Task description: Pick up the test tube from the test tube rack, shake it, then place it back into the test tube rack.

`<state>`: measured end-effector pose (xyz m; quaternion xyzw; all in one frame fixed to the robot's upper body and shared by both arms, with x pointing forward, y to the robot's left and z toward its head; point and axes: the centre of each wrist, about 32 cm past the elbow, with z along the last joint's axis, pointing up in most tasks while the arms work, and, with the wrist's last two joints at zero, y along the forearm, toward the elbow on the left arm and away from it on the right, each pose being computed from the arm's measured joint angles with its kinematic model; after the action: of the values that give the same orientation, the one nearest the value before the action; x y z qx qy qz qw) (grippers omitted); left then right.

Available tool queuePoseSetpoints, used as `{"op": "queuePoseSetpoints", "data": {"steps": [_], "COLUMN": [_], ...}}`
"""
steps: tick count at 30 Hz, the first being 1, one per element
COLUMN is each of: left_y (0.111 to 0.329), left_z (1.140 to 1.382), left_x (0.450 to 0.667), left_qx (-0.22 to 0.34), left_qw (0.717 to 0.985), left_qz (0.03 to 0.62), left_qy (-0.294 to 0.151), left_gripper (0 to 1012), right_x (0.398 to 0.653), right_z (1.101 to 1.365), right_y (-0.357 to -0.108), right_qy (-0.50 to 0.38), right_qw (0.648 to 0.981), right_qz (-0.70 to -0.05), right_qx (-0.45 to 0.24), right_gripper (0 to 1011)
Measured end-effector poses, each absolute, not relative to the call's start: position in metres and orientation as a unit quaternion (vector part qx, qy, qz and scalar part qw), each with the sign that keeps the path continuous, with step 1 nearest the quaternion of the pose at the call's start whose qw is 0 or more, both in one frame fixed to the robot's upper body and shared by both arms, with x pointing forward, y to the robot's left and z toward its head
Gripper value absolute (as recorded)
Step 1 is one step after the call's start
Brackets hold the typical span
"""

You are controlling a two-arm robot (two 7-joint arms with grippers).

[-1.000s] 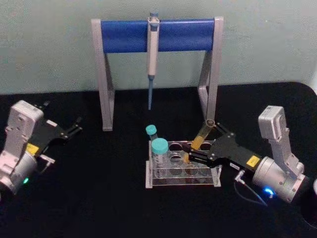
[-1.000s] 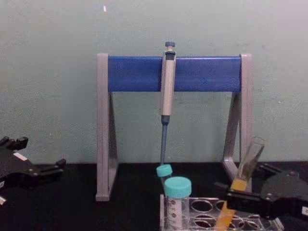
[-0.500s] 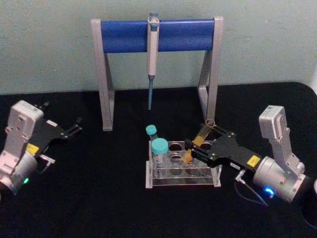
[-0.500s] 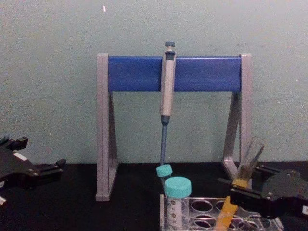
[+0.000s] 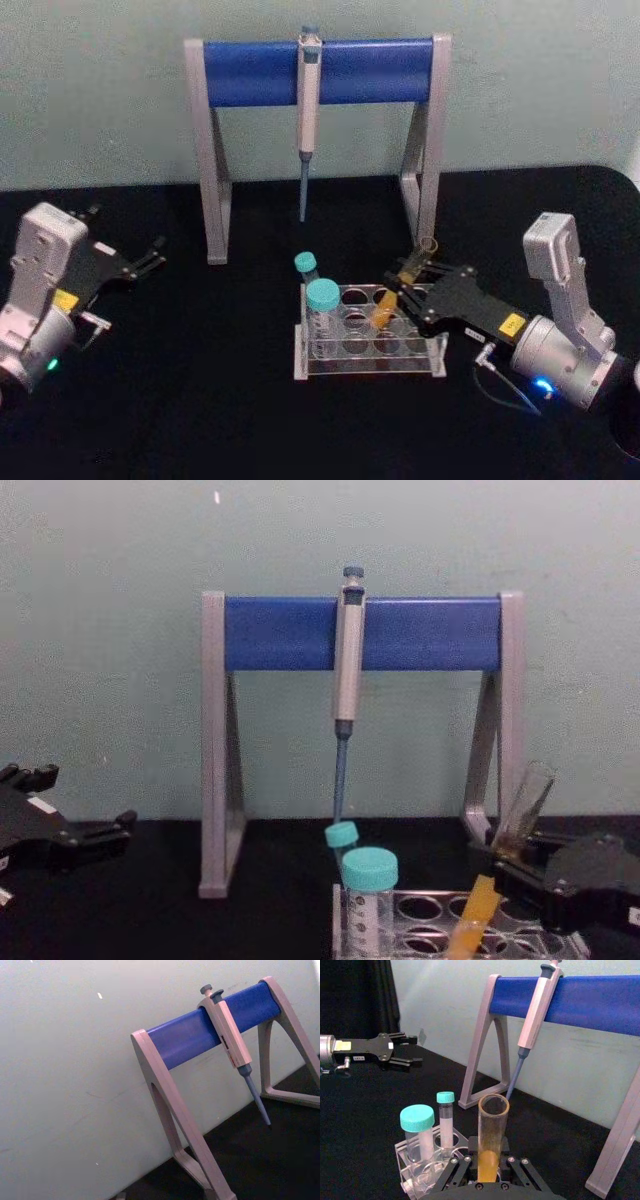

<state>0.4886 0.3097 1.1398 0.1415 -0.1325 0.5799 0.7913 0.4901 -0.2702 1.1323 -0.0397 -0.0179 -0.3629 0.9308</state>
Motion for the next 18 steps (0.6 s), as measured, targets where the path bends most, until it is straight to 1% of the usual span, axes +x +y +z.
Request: {"op": "queuePoseSetpoints", "data": {"steps": [1, 2, 18], "left_y": [0.3097, 0.3097, 0.3097], "left_z": [1.1398, 1.1398, 1.1398], "left_x": [0.4886, 0.4886, 0.4886], "left_qx": [0.141, 0.141, 0.141], "left_qw": [0.791, 0.791, 0.791], "left_qz": [0.580, 0.580, 0.580], "left_qy": [-0.132, -0.132, -0.132], "left_gripper": [1001, 1001, 1001], "right_x": [0.4901, 0.4901, 0.4902], "right_z": [1.1323, 1.1323, 1.1325], "right_y": [-0.2702, -0.2702, -0.2705], "right_qy": [-0.018, -0.018, -0.018], "right_qw": [0.931, 0.931, 0.931], "right_qz": [-0.363, -0.363, -0.363], "right_qx": [-0.040, -0.040, -0.041], "right_gripper": [232, 224, 224]}}
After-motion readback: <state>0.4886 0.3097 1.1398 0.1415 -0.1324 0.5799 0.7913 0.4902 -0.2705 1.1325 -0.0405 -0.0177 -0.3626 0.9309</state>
